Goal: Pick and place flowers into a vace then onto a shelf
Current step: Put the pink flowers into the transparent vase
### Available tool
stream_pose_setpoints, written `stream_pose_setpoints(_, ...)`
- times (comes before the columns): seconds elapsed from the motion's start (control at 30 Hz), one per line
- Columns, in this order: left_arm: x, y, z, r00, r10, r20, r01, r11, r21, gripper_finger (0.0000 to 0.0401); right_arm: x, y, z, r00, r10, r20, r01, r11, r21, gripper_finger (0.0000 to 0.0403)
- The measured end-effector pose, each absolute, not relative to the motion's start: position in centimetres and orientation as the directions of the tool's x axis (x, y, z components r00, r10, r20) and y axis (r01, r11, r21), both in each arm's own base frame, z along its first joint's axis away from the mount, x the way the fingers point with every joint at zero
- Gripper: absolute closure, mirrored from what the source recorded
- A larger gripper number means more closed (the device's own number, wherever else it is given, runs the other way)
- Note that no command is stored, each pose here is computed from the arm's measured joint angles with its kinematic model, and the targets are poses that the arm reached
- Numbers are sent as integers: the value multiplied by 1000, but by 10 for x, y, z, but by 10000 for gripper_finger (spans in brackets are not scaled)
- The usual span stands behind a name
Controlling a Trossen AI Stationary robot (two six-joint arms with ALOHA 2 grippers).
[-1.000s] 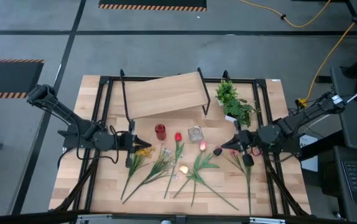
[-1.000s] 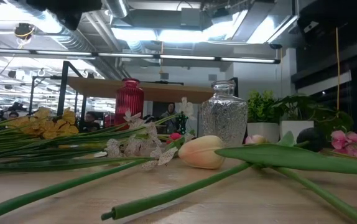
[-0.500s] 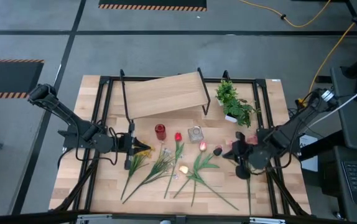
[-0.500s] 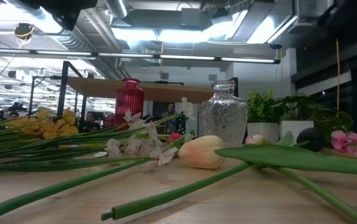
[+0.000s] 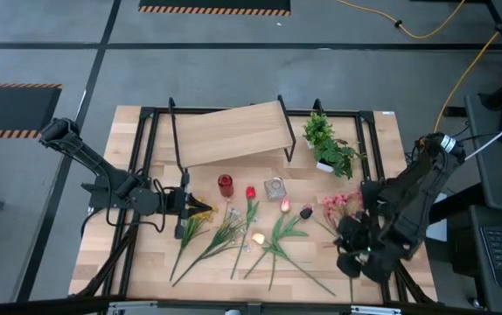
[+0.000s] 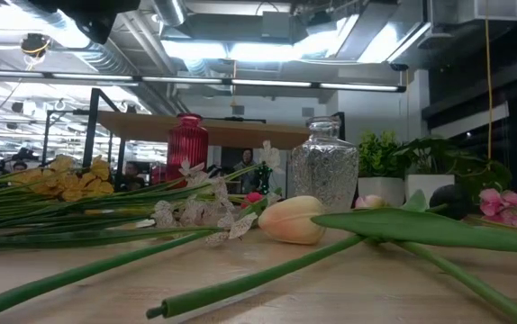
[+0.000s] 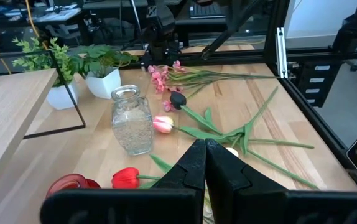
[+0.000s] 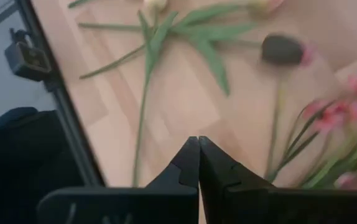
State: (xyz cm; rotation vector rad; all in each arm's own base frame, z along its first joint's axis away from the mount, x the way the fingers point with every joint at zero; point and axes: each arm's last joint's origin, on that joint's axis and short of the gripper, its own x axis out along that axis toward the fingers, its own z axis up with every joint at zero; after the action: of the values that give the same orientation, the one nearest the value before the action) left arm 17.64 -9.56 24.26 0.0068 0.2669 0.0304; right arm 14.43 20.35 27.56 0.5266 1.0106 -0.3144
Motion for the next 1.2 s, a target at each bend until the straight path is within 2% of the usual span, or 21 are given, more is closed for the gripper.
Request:
stream_pose_setpoints(0.2, 176, -96, 243, 964, 31, -264, -29, 1000, 11, 398, 129, 226, 266, 462, -38, -886, 600, 749, 281, 403)
stream_pose_setpoints(0.43, 176, -96, 243, 964, 31, -264, -29, 1000, 11, 398, 118, 225, 259, 416, -120, -901, 731, 633, 253, 403)
stream_pose_setpoints(0.63, 176, -96, 243, 964, 30, -264, -28, 1000, 10, 398, 117, 224, 254, 385, -118, -915, 746, 624, 233, 391)
stream_pose_setpoints(0.8, 176, -96, 243, 964, 30, -263, -28, 1000, 10, 398, 115, 221, 246, 352, -139, -926, 768, 608, 201, 359)
stream_pose_setpoints(1.2, 176, -96, 243, 964, 30, -263, -29, 1000, 8, 398, 112, 215, 231, 308, -164, -937, 792, 590, 157, 253)
